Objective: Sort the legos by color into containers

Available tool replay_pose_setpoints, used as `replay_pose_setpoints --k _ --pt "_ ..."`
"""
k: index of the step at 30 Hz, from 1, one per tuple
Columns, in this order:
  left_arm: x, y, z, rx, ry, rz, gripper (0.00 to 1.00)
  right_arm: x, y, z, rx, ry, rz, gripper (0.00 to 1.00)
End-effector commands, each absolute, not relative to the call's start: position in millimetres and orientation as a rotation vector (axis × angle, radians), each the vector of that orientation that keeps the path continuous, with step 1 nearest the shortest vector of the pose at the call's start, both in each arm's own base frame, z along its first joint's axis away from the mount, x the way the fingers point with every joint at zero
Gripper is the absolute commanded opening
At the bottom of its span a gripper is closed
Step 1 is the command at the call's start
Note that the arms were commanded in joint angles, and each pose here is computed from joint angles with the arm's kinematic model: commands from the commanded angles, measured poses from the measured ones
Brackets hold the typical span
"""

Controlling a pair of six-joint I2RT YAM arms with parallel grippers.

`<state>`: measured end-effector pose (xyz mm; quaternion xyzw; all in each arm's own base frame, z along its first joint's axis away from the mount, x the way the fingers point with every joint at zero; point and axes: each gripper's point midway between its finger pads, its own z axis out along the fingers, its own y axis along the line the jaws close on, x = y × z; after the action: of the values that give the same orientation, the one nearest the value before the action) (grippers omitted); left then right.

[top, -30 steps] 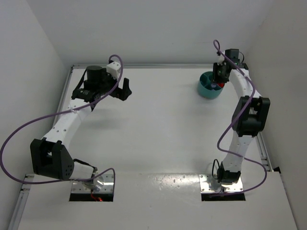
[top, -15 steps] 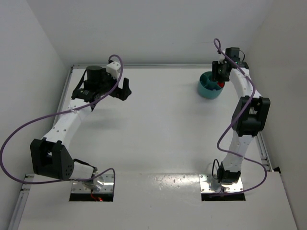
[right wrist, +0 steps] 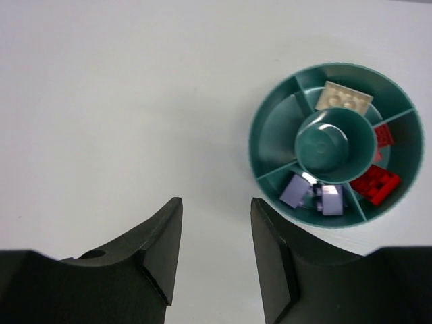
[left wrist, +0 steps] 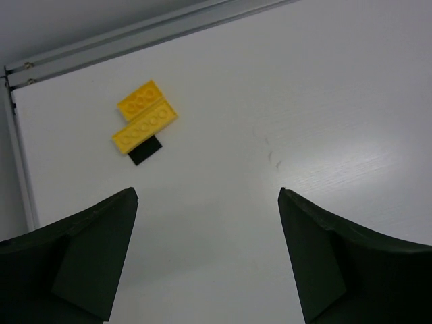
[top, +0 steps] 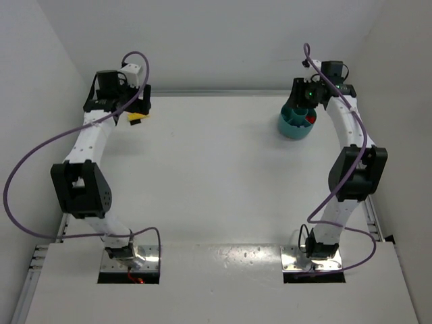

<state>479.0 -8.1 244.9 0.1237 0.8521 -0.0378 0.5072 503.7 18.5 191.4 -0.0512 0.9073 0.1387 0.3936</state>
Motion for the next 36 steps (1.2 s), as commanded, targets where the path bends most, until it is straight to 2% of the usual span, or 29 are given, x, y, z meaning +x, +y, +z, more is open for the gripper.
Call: replay_pose_setpoints --k 1,6,7,9,12,13,14,16,18,23,36 --pt "501.3 23.2 227.8 0.308 2.118 -0.004 0.9 501.2 34.8 211.3 -0.184 2.245 0.441 0.46" --pt "540.8 47.4 198.6 0.305 2.192 0.014 0.88 491.6 49.1 201.8 -0.225 2.267 0.52 0.46" --pt "548.2 54.3 175.6 0.292 2.236 0.007 0.88 491.0 50.8 202.4 -0.23 2.264 0.532 0.46" --pt "564.5 63.2 177.1 0.265 2.22 0.013 0.88 490.6 52.3 203.0 -0.234 2.262 0.542 0.46" --pt "581.9 76.2 143.4 0.19 2.272 -0.012 0.92 489.6 52.3 194.6 -0.229 2.281 0.549 0.46" --pt "594.6 76.5 153.7 0.187 2.235 -0.016 0.93 488.5 58.5 195.2 -0.245 2.278 0.566 0.46" --pt "598.5 82.8 131.7 0.174 2.273 -0.023 0.93 486.8 58.6 194.0 -0.243 2.286 0.569 0.46" --pt "610.0 85.0 131.0 0.175 2.26 -0.019 0.96 486.1 58.3 185.5 -0.248 2.303 0.57 0.46" --pt "617.4 92.9 116.8 0.127 2.274 -0.019 0.99 484.5 58.4 182.0 -0.246 2.311 0.573 0.46" --pt "628.5 82.8 95.4 0.055 2.26 -0.223 1.0 482.9 62.9 173.6 -0.251 2.33 0.584 0.46" --pt "644.0 67.5 59.4 0.127 2.264 -0.235 1.0 481.0 65.7 171.8 -0.266 2.339 0.576 0.46"
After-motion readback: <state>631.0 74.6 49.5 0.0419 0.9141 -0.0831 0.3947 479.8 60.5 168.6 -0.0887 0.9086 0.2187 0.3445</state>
